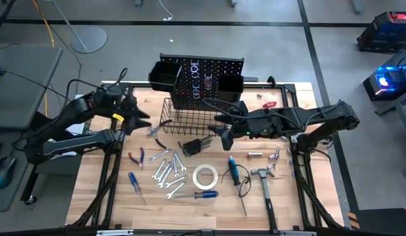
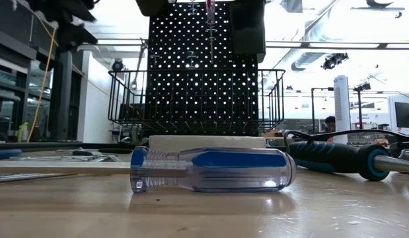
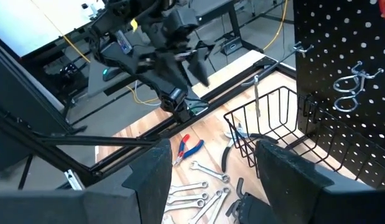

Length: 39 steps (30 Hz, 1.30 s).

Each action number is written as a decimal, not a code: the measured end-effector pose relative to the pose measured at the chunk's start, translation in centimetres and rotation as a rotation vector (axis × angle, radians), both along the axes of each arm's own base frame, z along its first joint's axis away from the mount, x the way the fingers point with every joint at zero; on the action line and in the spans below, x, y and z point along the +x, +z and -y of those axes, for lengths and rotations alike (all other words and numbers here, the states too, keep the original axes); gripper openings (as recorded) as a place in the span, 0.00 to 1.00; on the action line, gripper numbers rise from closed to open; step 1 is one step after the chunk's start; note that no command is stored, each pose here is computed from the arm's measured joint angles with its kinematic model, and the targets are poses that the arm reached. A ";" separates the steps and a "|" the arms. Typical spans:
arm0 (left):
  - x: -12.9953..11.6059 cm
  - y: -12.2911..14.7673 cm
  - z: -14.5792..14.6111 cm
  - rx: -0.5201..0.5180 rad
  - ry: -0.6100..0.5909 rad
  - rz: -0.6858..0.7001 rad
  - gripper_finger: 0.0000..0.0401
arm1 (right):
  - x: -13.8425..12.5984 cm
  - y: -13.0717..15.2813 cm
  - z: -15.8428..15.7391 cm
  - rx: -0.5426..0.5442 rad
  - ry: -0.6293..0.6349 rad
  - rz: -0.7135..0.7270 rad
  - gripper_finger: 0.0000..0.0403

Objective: Hang tools onto peg board
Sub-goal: Hang the wrench on the peg board

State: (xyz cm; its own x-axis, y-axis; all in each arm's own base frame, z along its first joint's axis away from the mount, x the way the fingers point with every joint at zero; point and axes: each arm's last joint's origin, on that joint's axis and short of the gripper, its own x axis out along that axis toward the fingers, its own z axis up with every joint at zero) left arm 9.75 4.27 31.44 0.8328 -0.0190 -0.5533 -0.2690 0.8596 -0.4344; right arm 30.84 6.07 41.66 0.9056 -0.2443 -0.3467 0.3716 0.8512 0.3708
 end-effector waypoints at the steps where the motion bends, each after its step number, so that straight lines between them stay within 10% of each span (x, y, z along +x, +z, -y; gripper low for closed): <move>1: -0.2 0.0 0.4 -0.029 -0.017 -0.005 0.56 | 0.0 0.0 0.0 0.000 0.004 -0.001 0.55; 6: -0.8 -1.1 2.2 -0.177 -0.114 -0.137 0.45 | 0.0 0.0 0.0 -0.023 0.016 -0.007 0.55; 12: 0.3 -5.3 4.0 -0.213 -0.180 -0.282 0.06 | 0.0 0.0 0.0 -0.059 0.030 -0.017 0.55; 20: 3.3 -12.4 6.7 -0.204 -0.077 -0.313 0.00 | 0.0 0.0 0.0 -0.068 0.033 -0.020 0.55; 32: 6.0 -15.0 11.6 0.178 -0.358 -0.435 0.00 | -0.1 -0.2 0.0 -0.074 0.033 -0.046 0.55; 39: 8.1 -16.5 11.4 0.377 -0.211 -0.512 0.00 | -0.1 -0.3 0.0 -0.075 0.032 -0.050 0.55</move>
